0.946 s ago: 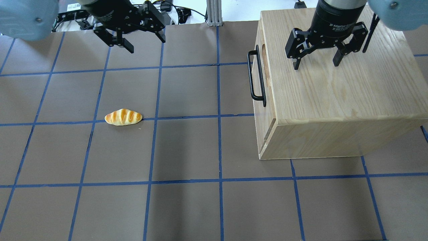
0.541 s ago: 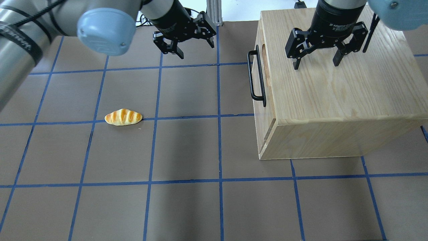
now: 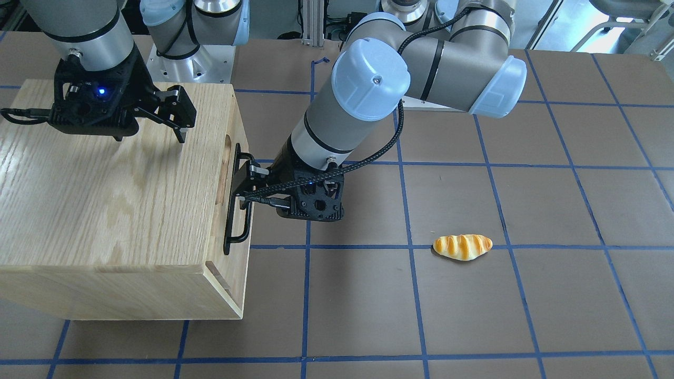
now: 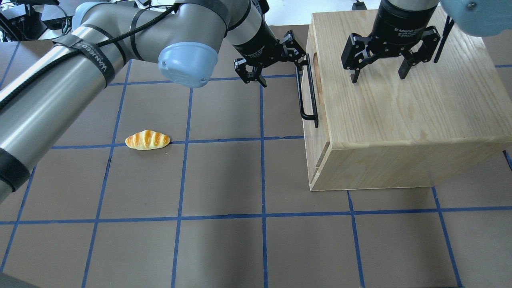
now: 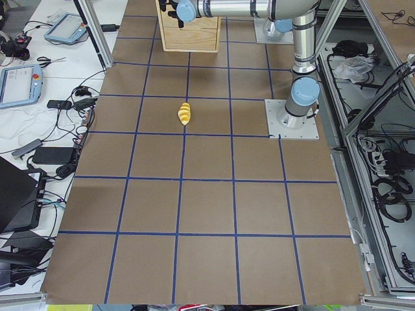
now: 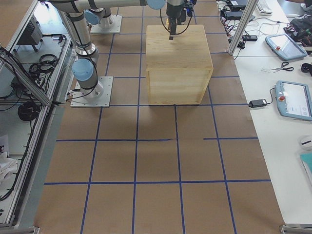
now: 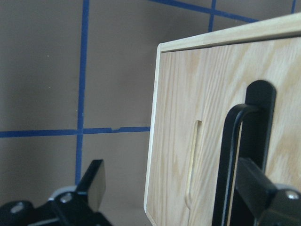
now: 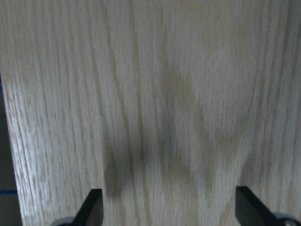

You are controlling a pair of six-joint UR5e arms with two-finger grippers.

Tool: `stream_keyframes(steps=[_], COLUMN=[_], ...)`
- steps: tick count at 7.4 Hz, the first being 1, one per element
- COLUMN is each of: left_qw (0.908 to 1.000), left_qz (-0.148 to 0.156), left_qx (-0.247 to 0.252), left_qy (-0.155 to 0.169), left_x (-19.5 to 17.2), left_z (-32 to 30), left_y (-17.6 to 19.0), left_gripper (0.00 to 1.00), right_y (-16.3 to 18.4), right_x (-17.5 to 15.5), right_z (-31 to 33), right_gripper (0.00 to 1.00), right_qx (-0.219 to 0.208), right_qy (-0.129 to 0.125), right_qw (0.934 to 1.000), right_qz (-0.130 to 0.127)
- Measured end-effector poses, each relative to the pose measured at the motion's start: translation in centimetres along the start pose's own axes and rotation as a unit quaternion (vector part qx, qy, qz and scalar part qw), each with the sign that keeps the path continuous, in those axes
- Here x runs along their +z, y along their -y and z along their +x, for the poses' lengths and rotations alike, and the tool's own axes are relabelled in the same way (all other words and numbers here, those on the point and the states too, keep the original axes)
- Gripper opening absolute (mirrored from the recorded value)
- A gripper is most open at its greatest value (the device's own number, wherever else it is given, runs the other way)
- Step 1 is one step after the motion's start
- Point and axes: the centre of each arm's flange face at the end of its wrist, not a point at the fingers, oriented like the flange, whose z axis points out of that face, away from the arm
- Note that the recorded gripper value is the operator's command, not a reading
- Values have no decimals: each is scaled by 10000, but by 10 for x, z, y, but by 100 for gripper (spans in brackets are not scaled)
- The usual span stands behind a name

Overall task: Open upper drawer
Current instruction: 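Move the left gripper toward the black drawer handle on the cabinet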

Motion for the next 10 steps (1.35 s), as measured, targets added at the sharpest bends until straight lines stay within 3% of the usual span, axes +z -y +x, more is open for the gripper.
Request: stream_keyframes(steps=[2, 10], left_qw=[9998, 9997], left_qz=[-155, -172], left_qx=[-83, 153], left_qy=[3, 77], left_x=[11, 25], left_z=[-5, -14], left_y=[-15, -21], left_gripper=[100, 100], right_y=[0, 0], right_x=[0, 0], right_z=[0, 0], right_gripper=[100, 100], right_qx=[-2, 0], right_qy=[0, 0], right_qw=[10000, 10000], right_qz=[-2, 1])
